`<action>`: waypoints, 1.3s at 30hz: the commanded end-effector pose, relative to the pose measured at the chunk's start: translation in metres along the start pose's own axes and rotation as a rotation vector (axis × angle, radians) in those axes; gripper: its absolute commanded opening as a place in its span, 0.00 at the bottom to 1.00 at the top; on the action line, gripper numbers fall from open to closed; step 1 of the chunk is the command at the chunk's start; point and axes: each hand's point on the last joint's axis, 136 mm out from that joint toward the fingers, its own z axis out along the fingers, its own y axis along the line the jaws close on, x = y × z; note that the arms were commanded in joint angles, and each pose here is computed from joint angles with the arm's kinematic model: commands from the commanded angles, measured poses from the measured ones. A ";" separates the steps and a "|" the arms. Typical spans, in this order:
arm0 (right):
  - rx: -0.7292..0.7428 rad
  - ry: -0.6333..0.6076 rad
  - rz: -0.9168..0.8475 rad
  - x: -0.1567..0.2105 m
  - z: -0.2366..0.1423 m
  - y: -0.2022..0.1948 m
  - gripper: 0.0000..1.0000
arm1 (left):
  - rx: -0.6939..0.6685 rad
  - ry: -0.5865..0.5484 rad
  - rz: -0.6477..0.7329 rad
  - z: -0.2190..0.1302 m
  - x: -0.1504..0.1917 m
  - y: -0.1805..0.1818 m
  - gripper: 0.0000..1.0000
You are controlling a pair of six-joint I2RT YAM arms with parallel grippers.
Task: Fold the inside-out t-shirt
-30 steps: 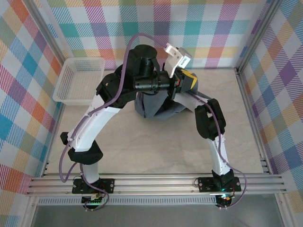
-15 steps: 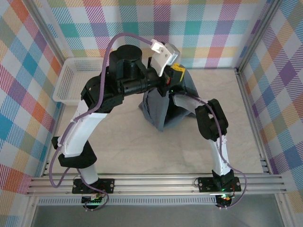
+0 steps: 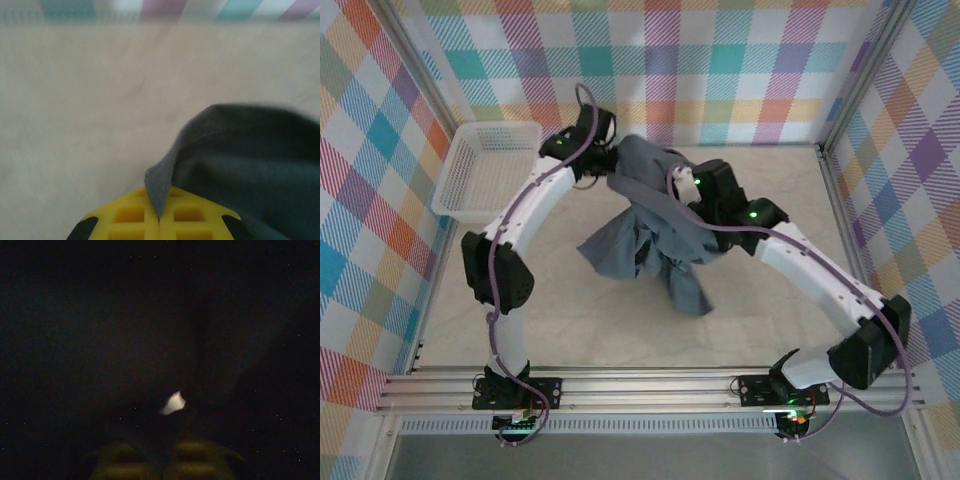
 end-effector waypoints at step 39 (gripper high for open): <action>0.105 -0.157 0.215 -0.043 -0.047 -0.044 0.00 | 0.022 0.032 0.013 -0.038 0.100 0.023 0.00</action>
